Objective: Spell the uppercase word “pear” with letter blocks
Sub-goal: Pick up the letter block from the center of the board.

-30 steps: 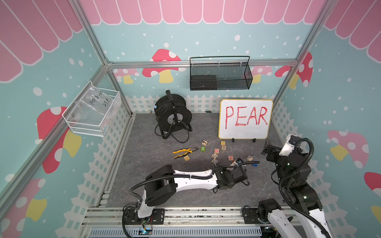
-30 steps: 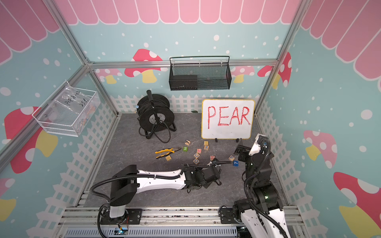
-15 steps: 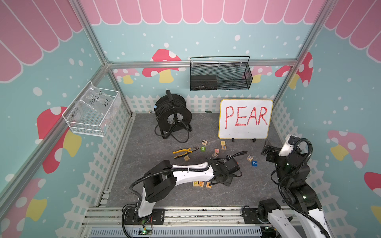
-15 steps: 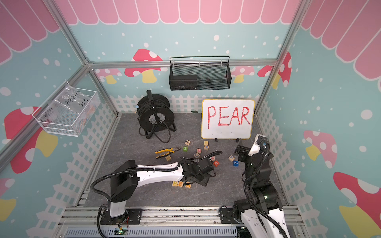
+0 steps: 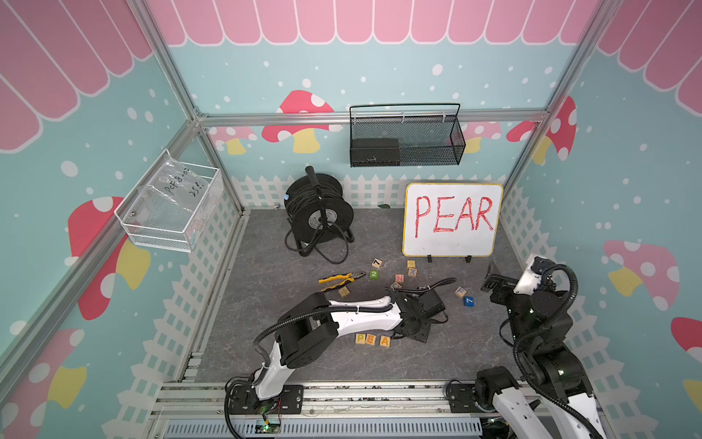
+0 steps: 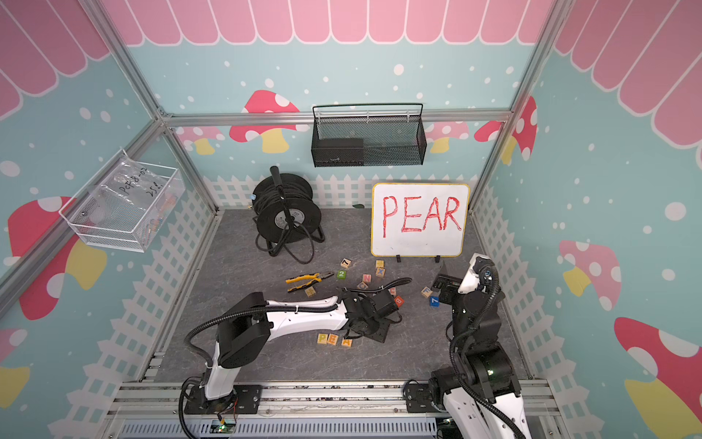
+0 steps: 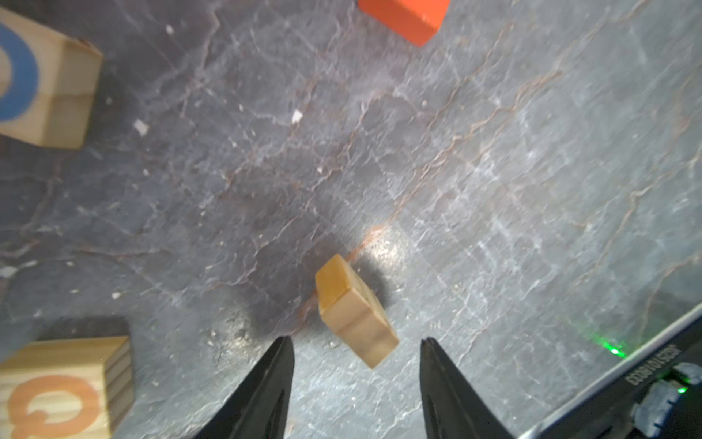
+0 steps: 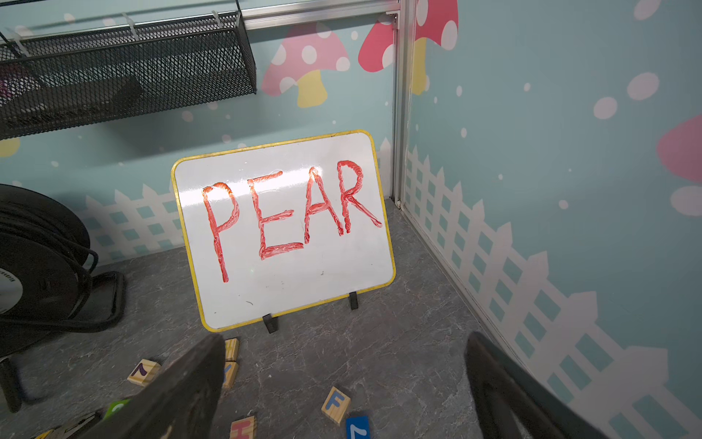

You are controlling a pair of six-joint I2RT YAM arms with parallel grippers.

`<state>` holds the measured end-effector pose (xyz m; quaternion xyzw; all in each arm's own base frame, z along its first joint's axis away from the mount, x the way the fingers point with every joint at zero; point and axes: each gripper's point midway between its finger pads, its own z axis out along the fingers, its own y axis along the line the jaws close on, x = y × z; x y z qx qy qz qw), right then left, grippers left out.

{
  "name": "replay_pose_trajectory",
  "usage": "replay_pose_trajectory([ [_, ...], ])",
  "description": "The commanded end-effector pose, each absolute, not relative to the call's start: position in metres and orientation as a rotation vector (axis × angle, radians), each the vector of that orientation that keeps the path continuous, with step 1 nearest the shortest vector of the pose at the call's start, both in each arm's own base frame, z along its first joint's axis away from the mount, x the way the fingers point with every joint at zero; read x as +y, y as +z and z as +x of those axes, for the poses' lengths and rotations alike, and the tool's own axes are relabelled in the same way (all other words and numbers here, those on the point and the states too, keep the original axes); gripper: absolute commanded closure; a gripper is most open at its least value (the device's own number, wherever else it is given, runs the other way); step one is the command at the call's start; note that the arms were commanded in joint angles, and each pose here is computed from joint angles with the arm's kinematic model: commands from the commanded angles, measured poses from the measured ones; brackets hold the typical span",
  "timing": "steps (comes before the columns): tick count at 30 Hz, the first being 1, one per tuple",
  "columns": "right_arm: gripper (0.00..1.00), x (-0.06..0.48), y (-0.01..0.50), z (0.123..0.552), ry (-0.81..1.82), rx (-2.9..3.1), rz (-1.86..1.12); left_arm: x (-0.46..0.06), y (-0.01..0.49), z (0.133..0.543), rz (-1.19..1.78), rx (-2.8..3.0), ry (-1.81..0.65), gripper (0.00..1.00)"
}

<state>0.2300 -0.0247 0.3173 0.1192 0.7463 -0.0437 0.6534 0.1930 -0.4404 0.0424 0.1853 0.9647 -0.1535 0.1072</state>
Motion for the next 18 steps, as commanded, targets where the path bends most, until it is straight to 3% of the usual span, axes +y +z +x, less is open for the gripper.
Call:
replay_pose_trajectory([
  [1,0.0,-0.023,0.319,0.229,-0.094,1.674,0.256,-0.442,0.037,0.202,0.475,2.869,-0.447,0.43],
  [5,0.0,-0.023,0.32,0.228,-0.091,1.669,0.255,-0.441,0.029,0.206,0.446,2.888,-0.437,0.46],
  [18,0.0,-0.024,0.319,0.228,-0.096,1.662,0.261,-0.425,0.018,0.211,0.466,2.882,-0.288,0.69],
])
